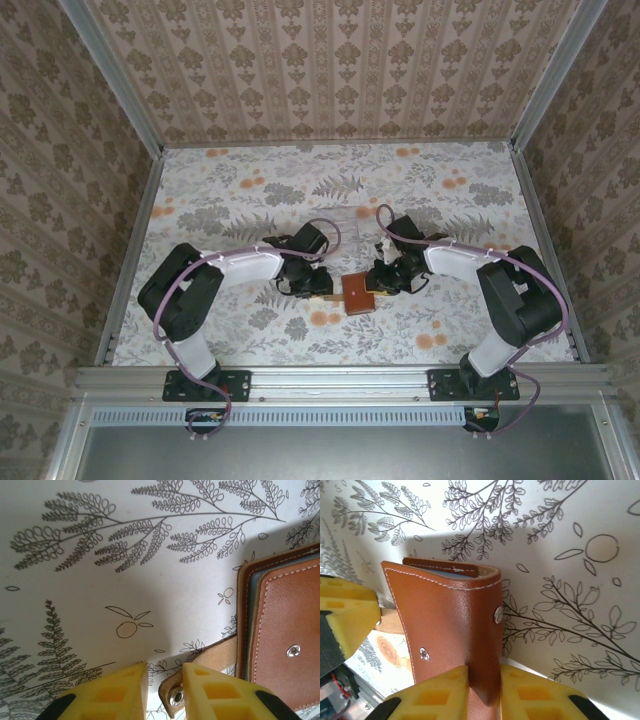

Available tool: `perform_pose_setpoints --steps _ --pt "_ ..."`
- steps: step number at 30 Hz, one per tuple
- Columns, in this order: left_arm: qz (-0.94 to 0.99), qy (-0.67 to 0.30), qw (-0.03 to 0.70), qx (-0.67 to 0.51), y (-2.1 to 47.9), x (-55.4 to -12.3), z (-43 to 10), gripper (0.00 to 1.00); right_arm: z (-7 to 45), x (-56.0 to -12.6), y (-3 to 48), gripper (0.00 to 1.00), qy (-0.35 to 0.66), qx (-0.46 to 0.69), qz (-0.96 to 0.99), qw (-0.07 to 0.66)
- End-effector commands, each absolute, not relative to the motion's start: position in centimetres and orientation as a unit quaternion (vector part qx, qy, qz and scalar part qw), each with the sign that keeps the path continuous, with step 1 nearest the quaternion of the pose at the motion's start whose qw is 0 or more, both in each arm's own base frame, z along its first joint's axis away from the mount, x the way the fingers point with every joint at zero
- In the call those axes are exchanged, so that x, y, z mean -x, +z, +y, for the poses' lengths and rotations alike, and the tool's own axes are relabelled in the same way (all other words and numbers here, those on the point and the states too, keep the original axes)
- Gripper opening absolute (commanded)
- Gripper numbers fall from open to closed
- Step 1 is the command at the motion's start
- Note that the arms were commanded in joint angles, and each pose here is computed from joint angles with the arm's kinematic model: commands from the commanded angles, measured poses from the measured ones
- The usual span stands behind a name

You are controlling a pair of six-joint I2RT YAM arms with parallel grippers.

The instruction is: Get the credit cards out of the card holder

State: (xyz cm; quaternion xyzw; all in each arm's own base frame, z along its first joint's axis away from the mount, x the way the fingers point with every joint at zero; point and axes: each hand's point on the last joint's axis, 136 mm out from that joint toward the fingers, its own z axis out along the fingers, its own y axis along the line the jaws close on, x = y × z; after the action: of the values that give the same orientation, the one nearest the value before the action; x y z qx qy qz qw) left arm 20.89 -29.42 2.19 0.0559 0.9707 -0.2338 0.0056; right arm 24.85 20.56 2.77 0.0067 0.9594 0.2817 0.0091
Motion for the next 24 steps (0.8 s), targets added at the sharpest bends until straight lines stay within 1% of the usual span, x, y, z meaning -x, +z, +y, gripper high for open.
perform_pose_setpoints --steps 1,3,5,7,9,10,12,14,15,18,21,24 --pt "0.96 -0.271 0.011 -0.072 3.3 -20.6 -30.1 0.28 19.5 -24.7 3.2 0.25 0.236 -0.004 0.971 0.016" --pt "0.955 -0.286 0.009 -0.077 3.3 -20.4 -30.5 0.26 19.5 -24.7 3.1 0.26 0.228 -0.003 0.973 0.018" --pt "0.952 -0.295 0.003 -0.078 3.3 -20.2 -30.5 0.22 19.3 -24.8 3.2 0.27 0.216 -0.003 0.976 0.02" --pt "0.953 -0.292 0.001 -0.081 3.2 -20.0 -30.3 0.23 19.1 -24.8 3.4 0.28 0.206 -0.004 0.978 0.025" --pt "0.953 -0.293 0.0 -0.081 3.0 -19.9 -30.2 0.26 19.0 -25.0 3.7 0.31 0.2 -0.004 0.979 0.036" --pt "0.951 -0.299 0.001 -0.081 3.0 -19.9 -30.3 0.26 18.7 -24.6 3.7 0.33 0.192 -0.006 0.981 0.029" --pt "0.946 -0.314 0.001 -0.083 3.0 -19.8 -30.5 0.24 18.6 -24.6 4.0 0.36 0.184 -0.005 0.982 0.032" --pt "0.943 -0.322 0.001 -0.085 3.0 -19.7 -30.7 0.2 18.7 -24.5 4.3 0.4 0.175 -0.002 0.984 0.034" --pt "0.943 -0.323 0.001 -0.086 2.9 -19.7 -30.7 0.18 18.7 -24.6 4.5 0.43 0.17 0.001 0.985 0.037" --pt "0.94 -0.329 0.001 -0.088 2.8 -19.7 -30.8 0.12 18.9 -24.4 4.8 0.55 0.15 0.011 0.988 0.041" --pt "0.936 -0.341 0.001 -0.085 2.7 -19.7 -30.9 0.09 19.6 -24.2 5.2 0.71 0.137 0.024 0.989 0.039" --pt "0.933 -0.352 -0.001 -0.078 2.4 -19.7 -30.9 0.07 20.0 -24.1 5.3 0.84 0.109 0.038 0.992 0.043"
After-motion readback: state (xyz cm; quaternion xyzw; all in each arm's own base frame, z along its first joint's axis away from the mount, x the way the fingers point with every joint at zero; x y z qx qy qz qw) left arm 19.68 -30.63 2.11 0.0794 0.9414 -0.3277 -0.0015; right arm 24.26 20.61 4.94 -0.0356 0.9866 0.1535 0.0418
